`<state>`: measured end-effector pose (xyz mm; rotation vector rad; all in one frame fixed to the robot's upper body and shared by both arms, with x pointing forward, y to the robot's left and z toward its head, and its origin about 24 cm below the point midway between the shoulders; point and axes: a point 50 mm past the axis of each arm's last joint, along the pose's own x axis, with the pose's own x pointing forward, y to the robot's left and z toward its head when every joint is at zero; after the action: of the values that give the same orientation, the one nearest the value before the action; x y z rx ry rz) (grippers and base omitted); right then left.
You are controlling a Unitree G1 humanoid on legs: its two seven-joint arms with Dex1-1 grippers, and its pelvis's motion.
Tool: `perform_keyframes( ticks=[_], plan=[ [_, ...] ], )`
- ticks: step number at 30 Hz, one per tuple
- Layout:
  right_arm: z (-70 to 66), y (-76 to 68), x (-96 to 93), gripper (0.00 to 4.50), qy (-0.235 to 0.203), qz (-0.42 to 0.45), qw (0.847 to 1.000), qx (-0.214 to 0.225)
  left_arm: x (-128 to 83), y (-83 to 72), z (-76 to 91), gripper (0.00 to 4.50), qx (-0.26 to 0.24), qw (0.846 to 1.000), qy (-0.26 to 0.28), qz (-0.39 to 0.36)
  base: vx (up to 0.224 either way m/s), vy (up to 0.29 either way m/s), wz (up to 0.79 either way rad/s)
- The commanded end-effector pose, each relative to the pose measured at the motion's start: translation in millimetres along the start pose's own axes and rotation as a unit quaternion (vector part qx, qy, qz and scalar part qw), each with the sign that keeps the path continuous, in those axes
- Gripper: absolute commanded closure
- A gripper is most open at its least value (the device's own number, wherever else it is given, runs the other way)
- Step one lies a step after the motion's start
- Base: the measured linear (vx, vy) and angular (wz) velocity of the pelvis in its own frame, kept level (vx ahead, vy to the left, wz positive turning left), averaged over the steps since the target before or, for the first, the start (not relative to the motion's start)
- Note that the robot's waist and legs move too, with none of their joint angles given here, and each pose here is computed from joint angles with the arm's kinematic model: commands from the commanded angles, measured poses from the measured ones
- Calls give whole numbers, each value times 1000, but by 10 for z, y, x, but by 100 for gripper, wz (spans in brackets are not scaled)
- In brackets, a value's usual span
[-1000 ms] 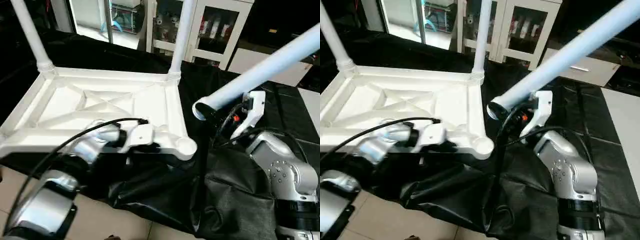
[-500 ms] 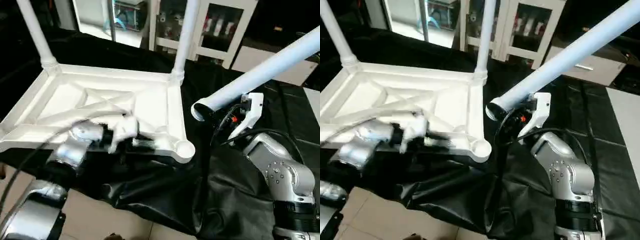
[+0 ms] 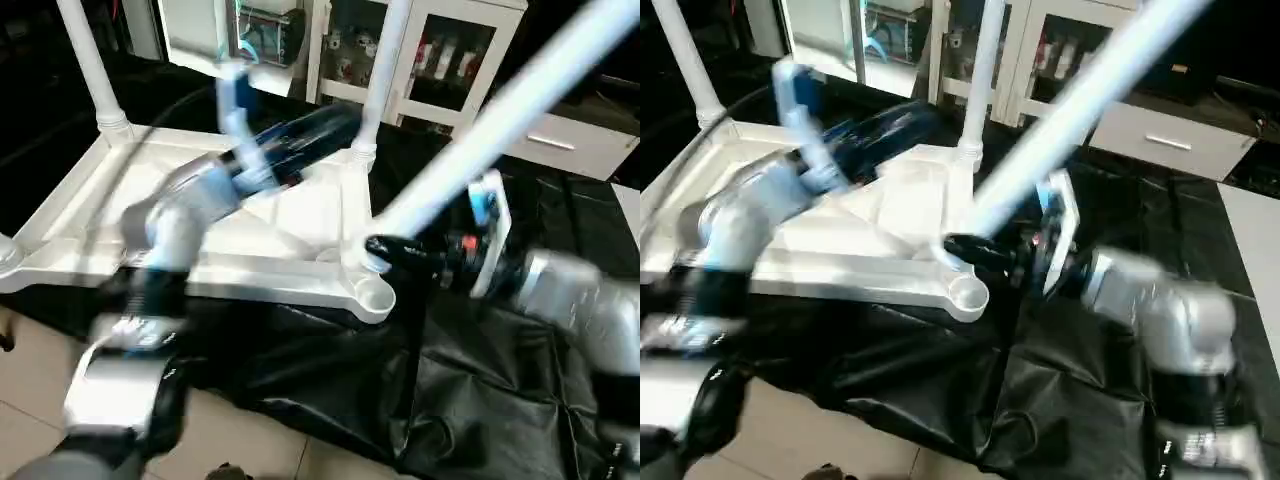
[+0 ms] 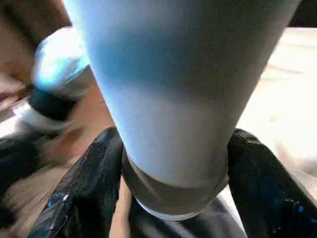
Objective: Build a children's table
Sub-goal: Insert table leg to table base
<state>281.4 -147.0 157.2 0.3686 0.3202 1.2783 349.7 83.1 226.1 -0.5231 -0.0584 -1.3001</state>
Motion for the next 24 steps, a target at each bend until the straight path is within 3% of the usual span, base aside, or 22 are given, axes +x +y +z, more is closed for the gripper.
perform_keyframes(
  ticks=[1, 10, 17, 24],
  plan=[
    [31, 79, -17, 183, 17, 43, 999, -2, 40, -55, 47, 146, -33, 999, 8, -4, 0, 0, 0],
    [27, 115, -77, 183, 75, 83, 994, 2, 188, -163, -4, 64, -119, 992, 30, -30, 0, 0, 0],
    [-25, 115, -61, 183, 104, 92, 990, -2, 238, -270, -93, 4, -130, 988, 64, -55, 0, 0, 0],
    [-83, 97, -52, 183, 130, 92, 987, -3, 311, -362, -159, 3, -139, 984, 81, -74, 0, 0, 0]
  ],
)
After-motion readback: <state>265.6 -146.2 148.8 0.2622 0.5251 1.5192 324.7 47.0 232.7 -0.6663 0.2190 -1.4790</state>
